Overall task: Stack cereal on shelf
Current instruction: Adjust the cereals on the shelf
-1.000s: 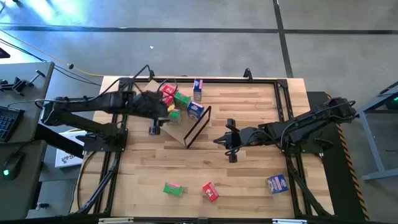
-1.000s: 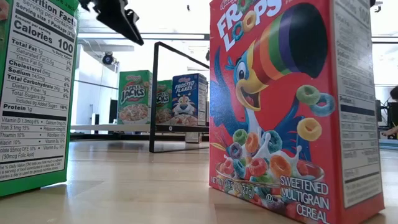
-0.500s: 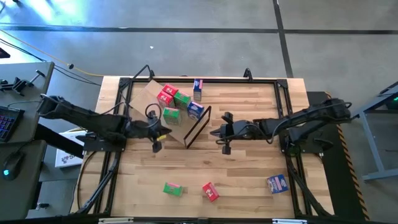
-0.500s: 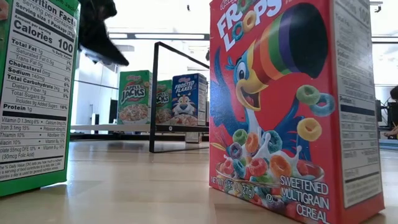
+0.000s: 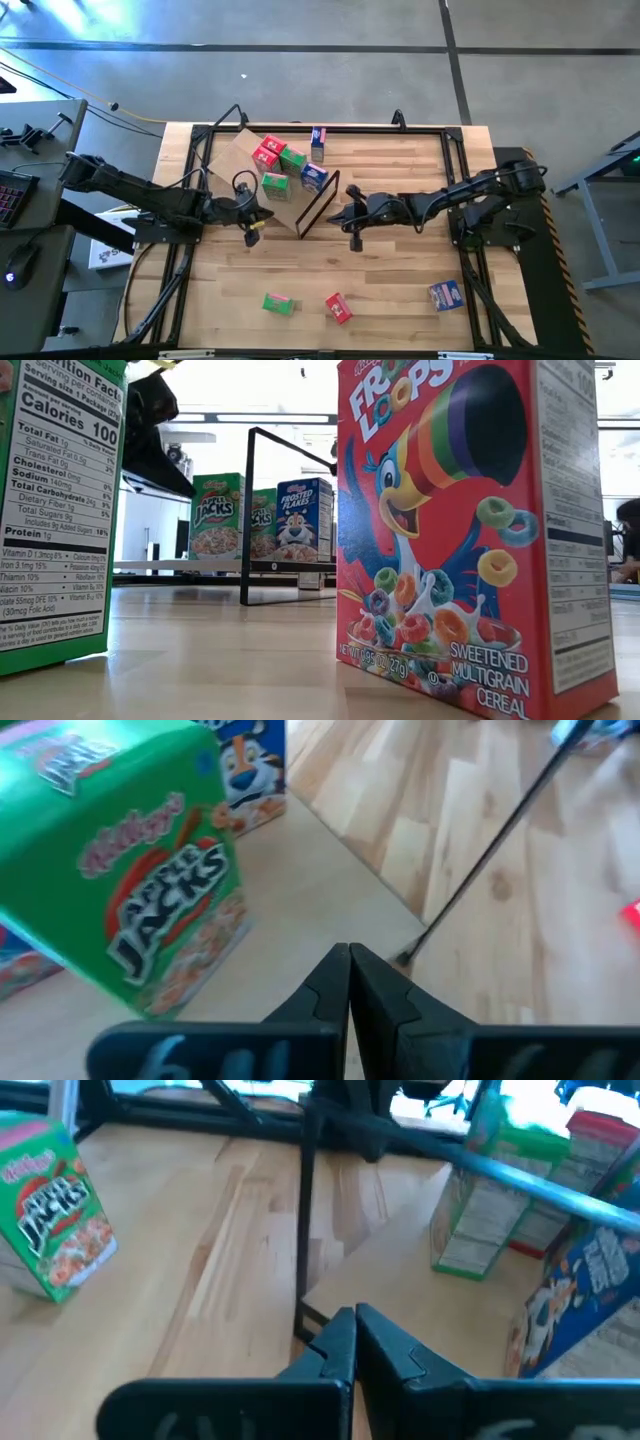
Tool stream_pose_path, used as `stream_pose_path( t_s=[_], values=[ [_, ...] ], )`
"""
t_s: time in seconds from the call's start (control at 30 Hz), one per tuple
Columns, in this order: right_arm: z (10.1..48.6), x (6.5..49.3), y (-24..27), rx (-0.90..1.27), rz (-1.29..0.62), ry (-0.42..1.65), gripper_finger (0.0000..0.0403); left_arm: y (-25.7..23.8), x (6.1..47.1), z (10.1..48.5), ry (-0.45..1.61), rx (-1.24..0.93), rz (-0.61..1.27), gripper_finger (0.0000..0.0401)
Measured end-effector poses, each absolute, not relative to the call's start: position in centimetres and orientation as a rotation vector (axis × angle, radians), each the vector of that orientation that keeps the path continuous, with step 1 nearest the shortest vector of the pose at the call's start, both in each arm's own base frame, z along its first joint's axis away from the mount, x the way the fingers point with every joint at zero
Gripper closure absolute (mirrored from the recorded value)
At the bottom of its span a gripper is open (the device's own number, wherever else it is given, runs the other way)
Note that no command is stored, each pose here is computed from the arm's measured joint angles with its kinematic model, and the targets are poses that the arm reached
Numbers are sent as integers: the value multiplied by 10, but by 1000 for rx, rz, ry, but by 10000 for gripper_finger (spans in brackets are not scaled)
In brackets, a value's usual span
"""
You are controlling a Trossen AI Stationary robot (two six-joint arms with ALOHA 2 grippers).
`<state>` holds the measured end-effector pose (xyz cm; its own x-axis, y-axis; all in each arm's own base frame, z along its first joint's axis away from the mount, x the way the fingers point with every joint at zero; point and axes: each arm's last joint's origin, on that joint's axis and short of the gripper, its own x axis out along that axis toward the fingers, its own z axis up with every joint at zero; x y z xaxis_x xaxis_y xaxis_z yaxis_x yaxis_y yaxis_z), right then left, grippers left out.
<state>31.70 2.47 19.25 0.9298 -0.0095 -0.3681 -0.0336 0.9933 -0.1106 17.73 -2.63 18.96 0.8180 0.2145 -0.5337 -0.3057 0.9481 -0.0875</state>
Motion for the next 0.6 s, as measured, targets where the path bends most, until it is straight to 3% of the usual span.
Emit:
stream_pose_path(
  t_s=[0.13,0.4,0.6],
  values=[
    [175,306,15,-51,11,314,403,-25,178,186,528,-186,254,401],
    [154,252,9,47,13,-1,403,-16,179,184,533,-180,310,401],
    [152,241,-9,21,-60,-25,403,-1,182,179,558,-215,408,401]
  ],
)
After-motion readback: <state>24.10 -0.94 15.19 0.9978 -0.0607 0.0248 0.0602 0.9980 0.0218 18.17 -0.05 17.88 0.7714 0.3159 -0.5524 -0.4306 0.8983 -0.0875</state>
